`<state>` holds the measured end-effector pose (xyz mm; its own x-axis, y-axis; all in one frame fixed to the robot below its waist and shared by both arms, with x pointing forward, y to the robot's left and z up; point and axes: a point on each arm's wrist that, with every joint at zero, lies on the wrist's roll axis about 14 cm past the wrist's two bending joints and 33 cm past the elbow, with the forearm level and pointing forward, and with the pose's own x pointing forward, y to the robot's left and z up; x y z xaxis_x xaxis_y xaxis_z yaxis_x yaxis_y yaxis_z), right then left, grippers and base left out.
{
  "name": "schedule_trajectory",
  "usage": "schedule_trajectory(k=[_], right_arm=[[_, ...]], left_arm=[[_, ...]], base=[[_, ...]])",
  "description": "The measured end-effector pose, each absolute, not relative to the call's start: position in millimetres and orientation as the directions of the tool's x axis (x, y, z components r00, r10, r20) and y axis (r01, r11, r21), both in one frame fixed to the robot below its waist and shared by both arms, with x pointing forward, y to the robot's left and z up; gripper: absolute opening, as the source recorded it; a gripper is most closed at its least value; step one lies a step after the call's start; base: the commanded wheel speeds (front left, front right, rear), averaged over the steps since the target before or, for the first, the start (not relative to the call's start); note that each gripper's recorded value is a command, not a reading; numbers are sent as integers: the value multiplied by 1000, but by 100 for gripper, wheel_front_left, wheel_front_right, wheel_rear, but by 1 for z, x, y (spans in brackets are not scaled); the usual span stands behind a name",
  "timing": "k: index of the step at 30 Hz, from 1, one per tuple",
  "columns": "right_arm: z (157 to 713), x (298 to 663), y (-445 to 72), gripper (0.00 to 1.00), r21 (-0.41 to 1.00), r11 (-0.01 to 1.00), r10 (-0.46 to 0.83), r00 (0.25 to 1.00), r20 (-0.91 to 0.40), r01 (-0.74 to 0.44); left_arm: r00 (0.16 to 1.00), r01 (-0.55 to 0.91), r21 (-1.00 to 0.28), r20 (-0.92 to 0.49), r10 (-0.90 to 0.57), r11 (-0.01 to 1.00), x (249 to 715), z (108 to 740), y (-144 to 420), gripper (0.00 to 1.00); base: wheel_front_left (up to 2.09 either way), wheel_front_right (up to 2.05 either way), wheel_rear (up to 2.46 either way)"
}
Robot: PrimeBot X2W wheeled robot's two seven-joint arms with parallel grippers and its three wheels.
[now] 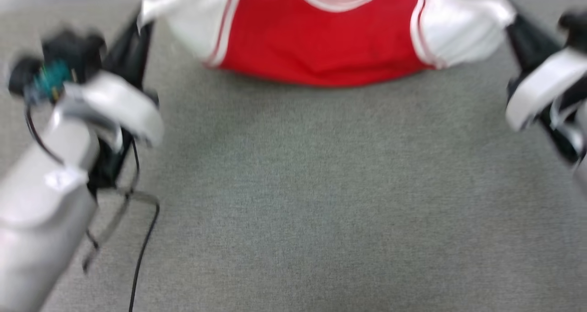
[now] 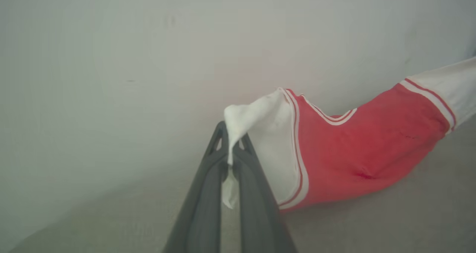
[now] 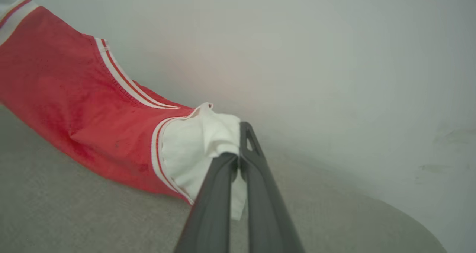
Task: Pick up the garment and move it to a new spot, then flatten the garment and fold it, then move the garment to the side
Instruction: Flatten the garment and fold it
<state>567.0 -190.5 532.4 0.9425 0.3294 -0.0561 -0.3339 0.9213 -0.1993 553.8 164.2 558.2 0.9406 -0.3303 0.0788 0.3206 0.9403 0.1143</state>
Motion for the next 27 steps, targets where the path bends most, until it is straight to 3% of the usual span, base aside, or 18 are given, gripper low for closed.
schedule_trajectory(k=[14, 18, 27], right_arm=[[480, 440, -216, 0, -74, 955, 269, 945, -184, -287], [450, 391, -231, 0, -32, 970, 226, 938, -261, -243], [412, 327, -244, 0, 28, 987, 158, 921, -356, -158]], left_arm=[[971, 184, -95, -137, -196, 978, 413, 482, 189, 0], [974, 101, -104, -195, -120, 989, 376, 463, 209, 0], [952, 30, -90, -301, -56, 995, 330, 429, 228, 0]], base=[[0, 0, 0], [0, 0, 0], [0, 0, 0]])
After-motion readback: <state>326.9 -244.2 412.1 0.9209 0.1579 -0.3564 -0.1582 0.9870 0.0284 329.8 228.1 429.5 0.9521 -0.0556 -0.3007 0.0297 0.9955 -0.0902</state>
